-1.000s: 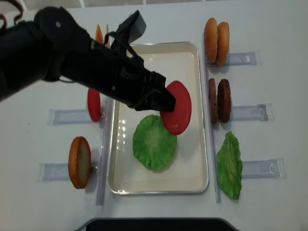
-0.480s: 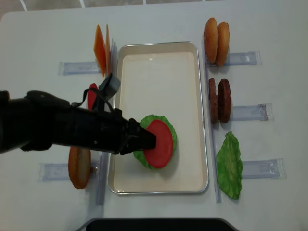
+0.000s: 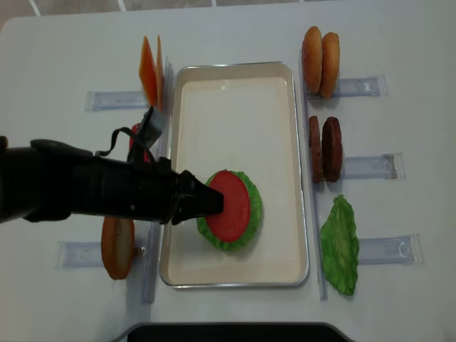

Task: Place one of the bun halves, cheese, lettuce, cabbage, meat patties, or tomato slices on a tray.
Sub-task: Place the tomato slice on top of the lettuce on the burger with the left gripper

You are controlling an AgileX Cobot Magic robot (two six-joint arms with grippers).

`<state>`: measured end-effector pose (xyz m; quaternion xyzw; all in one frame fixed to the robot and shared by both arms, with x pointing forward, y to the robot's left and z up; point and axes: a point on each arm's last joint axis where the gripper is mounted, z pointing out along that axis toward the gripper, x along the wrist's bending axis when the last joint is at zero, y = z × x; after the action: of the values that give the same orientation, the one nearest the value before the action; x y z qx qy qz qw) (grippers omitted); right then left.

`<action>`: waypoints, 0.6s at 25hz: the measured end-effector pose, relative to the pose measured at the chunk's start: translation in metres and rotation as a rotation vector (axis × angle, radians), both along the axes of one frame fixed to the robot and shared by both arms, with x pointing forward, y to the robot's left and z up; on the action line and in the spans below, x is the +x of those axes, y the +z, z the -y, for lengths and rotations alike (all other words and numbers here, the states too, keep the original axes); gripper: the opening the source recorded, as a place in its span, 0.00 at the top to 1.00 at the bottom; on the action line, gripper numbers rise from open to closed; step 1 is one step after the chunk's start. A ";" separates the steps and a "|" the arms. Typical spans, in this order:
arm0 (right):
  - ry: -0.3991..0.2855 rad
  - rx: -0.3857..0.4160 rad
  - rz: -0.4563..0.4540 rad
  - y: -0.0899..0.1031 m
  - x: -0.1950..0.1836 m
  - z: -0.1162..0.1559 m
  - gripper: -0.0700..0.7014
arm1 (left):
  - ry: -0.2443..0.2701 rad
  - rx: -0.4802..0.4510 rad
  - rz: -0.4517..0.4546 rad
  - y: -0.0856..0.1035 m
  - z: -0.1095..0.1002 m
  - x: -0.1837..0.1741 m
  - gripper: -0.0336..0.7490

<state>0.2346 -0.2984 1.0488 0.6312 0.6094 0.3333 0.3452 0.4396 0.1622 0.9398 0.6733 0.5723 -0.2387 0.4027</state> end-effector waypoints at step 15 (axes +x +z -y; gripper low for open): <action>0.000 0.000 0.000 0.000 0.000 0.000 0.53 | 0.031 0.015 -0.022 -0.015 0.001 0.007 0.88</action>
<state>0.2346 -0.2984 1.0488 0.6312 0.6094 0.3333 0.3452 0.4463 0.1615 0.9248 0.6645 0.5889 -0.2357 0.3951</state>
